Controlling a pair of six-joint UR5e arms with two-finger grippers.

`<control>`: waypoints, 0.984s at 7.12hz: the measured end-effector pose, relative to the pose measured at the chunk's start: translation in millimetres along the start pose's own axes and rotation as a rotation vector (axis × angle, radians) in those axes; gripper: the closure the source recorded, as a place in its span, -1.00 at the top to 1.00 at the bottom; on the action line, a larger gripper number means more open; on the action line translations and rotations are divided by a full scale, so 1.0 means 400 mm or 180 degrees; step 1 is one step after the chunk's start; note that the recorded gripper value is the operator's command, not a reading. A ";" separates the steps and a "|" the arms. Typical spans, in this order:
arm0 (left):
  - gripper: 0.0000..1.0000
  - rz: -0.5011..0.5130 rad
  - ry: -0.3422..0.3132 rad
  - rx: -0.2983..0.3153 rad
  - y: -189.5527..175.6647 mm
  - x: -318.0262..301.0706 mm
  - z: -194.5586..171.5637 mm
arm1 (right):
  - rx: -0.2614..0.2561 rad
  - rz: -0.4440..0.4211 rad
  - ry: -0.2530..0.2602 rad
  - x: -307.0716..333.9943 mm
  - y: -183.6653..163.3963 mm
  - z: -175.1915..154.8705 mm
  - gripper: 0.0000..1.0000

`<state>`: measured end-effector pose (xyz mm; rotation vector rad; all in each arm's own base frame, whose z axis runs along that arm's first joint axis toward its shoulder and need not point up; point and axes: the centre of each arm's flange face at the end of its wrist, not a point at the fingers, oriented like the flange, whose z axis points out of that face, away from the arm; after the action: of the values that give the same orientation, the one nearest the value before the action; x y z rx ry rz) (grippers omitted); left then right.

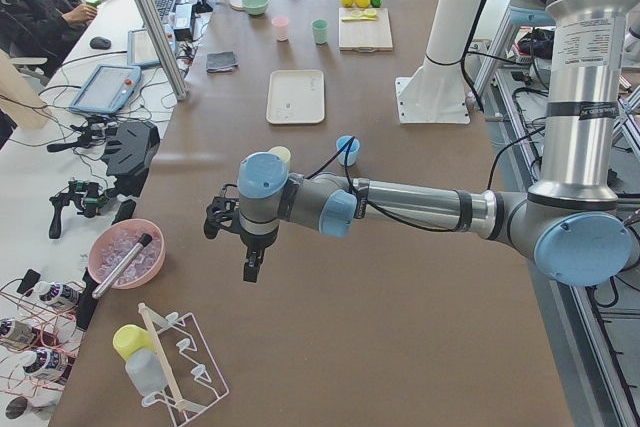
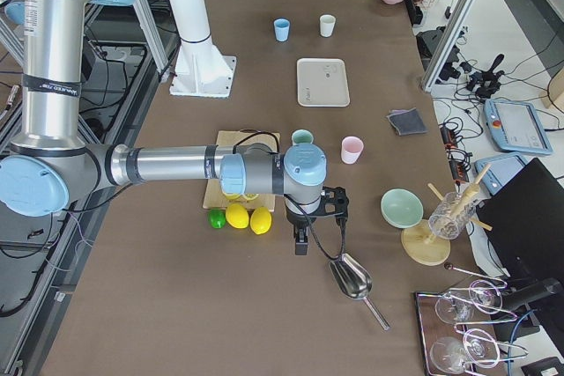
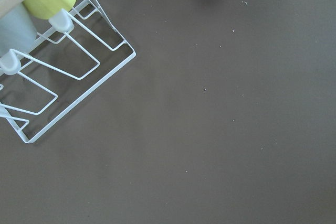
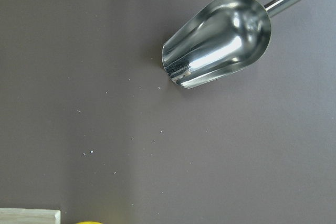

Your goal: Place all cups on tray

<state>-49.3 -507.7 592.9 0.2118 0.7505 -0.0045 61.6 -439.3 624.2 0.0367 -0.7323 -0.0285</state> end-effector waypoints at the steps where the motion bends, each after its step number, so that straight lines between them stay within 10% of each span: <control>1: 0.96 -0.0003 -0.0005 0.0003 0.000 -0.001 -0.001 | 0.0002 -0.0005 0.0001 0.000 0.000 0.000 1.00; 7: 0.96 -0.0002 -0.0012 0.0011 -0.006 0.000 -0.003 | 0.0003 -0.0006 0.0031 0.002 -0.001 -0.001 1.00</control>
<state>-50.3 -510.0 591.8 0.2148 0.7467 -0.0068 62.5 -439.6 624.5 0.0383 -0.7224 -0.0299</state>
